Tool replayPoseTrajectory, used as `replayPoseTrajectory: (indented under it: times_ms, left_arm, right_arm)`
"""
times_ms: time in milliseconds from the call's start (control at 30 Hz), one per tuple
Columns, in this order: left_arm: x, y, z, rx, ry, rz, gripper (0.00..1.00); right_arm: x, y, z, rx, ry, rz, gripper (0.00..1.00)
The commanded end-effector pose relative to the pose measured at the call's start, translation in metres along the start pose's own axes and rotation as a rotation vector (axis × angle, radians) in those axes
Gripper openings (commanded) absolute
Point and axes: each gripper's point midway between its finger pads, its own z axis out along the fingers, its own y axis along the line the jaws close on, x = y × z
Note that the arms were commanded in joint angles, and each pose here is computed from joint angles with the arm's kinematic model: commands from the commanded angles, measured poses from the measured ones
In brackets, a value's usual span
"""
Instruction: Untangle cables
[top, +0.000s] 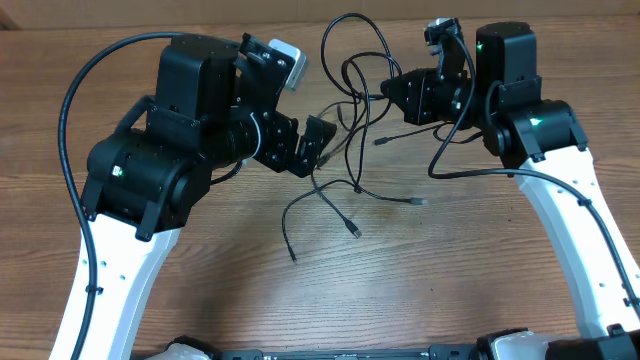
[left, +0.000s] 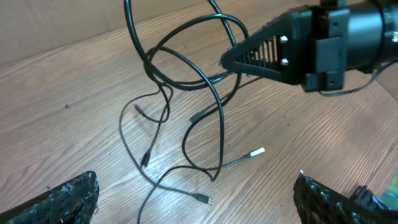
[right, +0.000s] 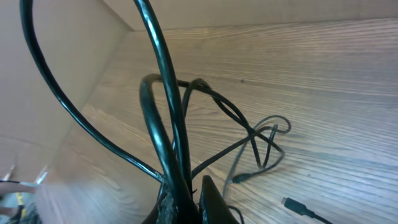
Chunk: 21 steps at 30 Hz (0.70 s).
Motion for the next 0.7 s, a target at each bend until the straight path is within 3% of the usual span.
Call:
replayPoseTrajectory:
  times_ms: [0,267,533,667]
  left_arm:
    - [-0.005,0.001,-0.010,-0.021,-0.028,-0.058,1.00]
    - [0.003,0.020,-0.004,-0.122,-0.001,-0.277,1.00]
    - [0.014,0.030,0.020,-0.146,0.073,-0.315,1.00]
    - [0.017,0.049,0.028,-0.246,0.077,-0.398,1.00]
  right_arm:
    - [-0.013,0.026,-0.024,-0.064,-0.059,-0.030,0.04]
    - [-0.022,0.037,-0.038,-0.079,-0.105,-0.020,0.04]
    - [-0.025,0.055,-0.044,-0.160,-0.117,-0.049,0.04]
    - [-0.026,0.056,-0.046,-0.166,-0.122,-0.027,0.04]
